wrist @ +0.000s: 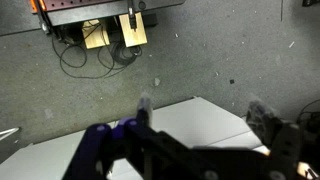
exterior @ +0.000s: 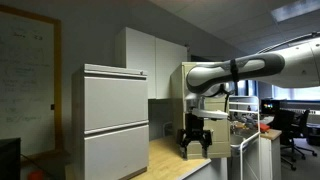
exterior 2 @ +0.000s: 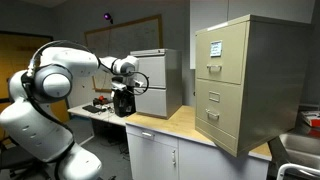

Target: Open the bottom drawer of the file cabinet

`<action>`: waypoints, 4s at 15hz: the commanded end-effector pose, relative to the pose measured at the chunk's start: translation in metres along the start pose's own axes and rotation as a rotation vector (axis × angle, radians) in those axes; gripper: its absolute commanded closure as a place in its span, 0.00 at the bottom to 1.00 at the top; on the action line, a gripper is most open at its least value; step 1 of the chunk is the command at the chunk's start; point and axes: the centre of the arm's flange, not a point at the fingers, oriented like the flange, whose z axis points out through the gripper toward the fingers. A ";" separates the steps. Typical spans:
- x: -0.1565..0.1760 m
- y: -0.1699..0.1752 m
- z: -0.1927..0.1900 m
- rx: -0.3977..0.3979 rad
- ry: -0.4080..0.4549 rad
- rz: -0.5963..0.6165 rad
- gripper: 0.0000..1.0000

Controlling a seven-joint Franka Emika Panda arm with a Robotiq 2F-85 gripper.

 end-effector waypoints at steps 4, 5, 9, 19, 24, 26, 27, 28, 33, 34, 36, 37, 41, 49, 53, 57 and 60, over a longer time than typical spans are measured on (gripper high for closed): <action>-0.001 0.000 -0.002 0.001 0.004 -0.001 0.00; -0.001 0.000 -0.002 0.001 0.004 -0.001 0.00; -0.001 0.000 -0.002 0.001 0.005 -0.001 0.00; -0.001 0.011 -0.001 0.004 0.006 0.038 0.00; 0.029 0.047 -0.024 0.046 0.114 0.128 0.00; 0.045 0.072 -0.035 0.068 0.189 0.190 0.00; 0.053 0.084 -0.040 0.081 0.225 0.218 0.00; 0.062 0.099 -0.045 0.092 0.258 0.256 0.00; 0.112 0.176 -0.058 0.176 0.374 0.405 0.00; 0.121 0.191 -0.059 0.191 0.389 0.434 0.00; 0.141 0.220 -0.057 0.222 0.411 0.493 0.00; 0.150 0.236 -0.055 0.234 0.418 0.527 0.00; 0.184 0.291 -0.052 0.281 0.435 0.646 0.00; 0.224 0.368 -0.062 0.343 0.489 0.881 0.00; 0.238 0.391 -0.060 0.368 0.510 1.023 0.00; 0.250 0.407 -0.056 0.401 0.527 1.143 0.00; 0.254 0.419 -0.057 0.420 0.554 1.236 0.00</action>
